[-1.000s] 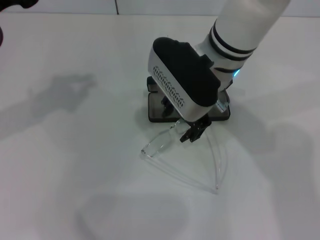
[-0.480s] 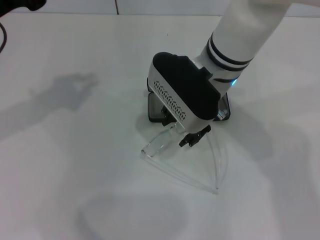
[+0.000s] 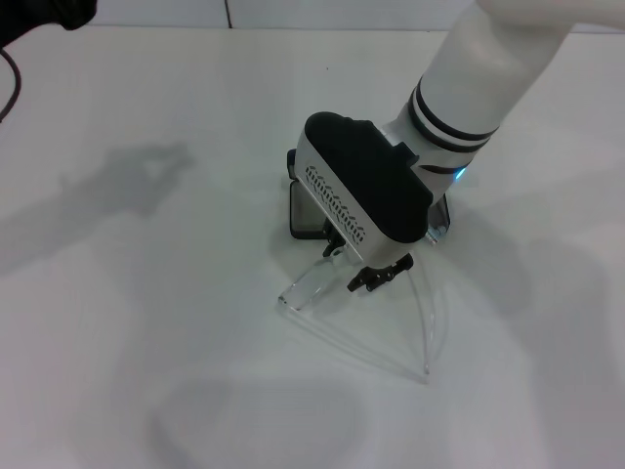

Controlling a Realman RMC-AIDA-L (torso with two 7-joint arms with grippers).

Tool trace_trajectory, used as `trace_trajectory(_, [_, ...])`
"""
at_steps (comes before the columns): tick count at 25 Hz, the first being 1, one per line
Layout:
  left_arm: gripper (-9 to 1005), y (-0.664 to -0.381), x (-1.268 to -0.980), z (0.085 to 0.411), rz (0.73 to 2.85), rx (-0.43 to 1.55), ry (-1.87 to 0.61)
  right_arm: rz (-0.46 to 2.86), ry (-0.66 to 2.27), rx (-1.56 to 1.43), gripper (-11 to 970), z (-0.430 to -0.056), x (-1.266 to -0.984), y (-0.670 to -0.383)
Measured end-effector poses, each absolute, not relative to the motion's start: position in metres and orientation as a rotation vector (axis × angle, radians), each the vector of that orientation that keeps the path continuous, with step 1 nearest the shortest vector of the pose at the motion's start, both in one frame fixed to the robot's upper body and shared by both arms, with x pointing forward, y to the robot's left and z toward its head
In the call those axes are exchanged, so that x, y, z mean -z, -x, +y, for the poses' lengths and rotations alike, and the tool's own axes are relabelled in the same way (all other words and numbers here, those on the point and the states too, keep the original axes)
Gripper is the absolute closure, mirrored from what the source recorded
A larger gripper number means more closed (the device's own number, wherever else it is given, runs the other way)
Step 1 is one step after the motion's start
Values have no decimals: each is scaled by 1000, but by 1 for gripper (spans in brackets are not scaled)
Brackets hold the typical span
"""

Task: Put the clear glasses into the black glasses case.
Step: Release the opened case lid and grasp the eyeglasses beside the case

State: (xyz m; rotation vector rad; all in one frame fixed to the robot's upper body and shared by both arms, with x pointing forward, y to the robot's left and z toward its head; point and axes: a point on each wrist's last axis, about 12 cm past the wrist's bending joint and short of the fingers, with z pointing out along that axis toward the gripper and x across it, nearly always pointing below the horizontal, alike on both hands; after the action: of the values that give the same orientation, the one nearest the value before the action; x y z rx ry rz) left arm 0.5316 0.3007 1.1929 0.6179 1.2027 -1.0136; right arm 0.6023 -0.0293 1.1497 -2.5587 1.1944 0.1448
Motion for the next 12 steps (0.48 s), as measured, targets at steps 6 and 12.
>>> trace_trajectory(6, [810,-530,-1190,302,1210,1015,-607,1228,2529,-162,499,-29,-1150,-603])
trace_trajectory(12, [810,-529,-1189,303,1211,1020,-607,1246,2511,-184,710,-31,-1147,-600])
